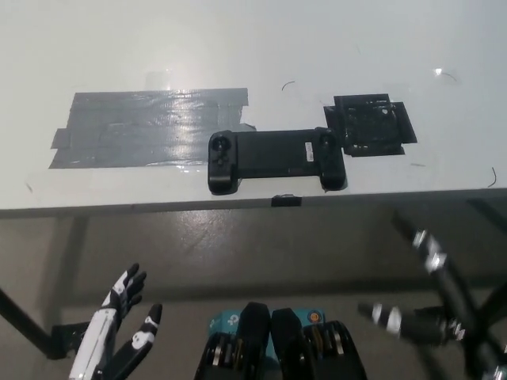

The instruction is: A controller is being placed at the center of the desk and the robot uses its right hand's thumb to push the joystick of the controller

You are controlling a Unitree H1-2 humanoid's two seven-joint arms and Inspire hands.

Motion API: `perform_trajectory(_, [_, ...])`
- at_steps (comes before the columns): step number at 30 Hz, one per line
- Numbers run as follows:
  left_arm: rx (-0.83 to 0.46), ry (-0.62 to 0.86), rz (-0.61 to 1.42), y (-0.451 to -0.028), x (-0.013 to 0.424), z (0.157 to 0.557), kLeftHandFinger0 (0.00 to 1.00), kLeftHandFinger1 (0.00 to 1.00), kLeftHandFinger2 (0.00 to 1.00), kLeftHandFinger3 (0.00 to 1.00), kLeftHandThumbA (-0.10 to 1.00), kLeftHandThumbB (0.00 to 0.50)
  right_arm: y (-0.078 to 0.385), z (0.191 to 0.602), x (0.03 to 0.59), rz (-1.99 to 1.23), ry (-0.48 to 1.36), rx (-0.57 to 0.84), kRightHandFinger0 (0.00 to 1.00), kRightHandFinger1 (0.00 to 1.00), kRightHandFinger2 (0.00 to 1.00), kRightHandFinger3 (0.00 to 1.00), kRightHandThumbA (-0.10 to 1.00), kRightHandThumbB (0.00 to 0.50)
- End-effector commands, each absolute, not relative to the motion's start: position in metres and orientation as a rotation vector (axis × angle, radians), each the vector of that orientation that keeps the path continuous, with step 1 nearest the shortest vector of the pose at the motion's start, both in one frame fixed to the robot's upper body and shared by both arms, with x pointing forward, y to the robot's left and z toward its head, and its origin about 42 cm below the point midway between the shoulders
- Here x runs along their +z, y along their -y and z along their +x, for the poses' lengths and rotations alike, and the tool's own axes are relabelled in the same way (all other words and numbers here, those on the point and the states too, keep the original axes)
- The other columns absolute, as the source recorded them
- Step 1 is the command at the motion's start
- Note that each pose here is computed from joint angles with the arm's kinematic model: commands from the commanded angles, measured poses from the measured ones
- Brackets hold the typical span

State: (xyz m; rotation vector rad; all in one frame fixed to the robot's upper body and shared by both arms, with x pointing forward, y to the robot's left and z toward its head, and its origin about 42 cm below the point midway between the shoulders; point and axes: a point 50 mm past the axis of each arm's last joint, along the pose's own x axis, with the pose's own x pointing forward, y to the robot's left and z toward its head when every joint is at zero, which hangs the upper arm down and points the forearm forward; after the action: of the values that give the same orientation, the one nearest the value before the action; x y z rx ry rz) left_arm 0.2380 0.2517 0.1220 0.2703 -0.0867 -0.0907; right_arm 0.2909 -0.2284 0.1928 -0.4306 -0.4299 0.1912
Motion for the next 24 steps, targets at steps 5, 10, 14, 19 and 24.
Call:
perform_trajectory(5, [-0.097, 0.124, 0.274, -0.251, 0.134, 0.246, 1.0, 1.0, 1.0, 1.0, 0.62, 0.136, 0.231, 0.353, 0.284, -0.471, 0.625, 0.073, 1.0, 1.0, 1.0, 1.0, 1.0, 0.353])
perform_trajectory(10, [-0.095, 0.128, 0.272, -0.253, 0.135, 0.248, 1.0, 1.0, 1.0, 1.0, 0.61, 0.127, 0.227, 0.395, 0.31, -0.502, 0.61, 0.04, 1.0, 1.0, 1.0, 1.0, 1.0, 0.351])
perform_trajectory(14, [-0.093, 0.131, 0.28, -0.254, 0.135, 0.249, 1.0, 1.0, 1.0, 1.0, 0.6, 0.125, 0.222, 0.429, 0.323, -0.51, 0.568, 0.029, 1.0, 1.0, 1.0, 1.0, 1.0, 0.333])
perform_trajectory(19, [-0.095, 0.134, 0.282, -0.253, 0.136, 0.249, 1.0, 1.0, 1.0, 1.0, 0.6, 0.125, 0.215, 0.472, 0.324, -0.516, 0.496, 0.039, 1.0, 1.0, 1.0, 1.0, 0.98, 0.357])
perform_trajectory(24, [-0.095, 0.139, 0.282, -0.252, 0.138, 0.252, 1.0, 1.0, 1.0, 1.0, 0.6, 0.133, 0.208, 0.502, 0.321, -0.52, 0.412, 0.053, 1.0, 1.0, 1.0, 1.0, 0.96, 0.38])
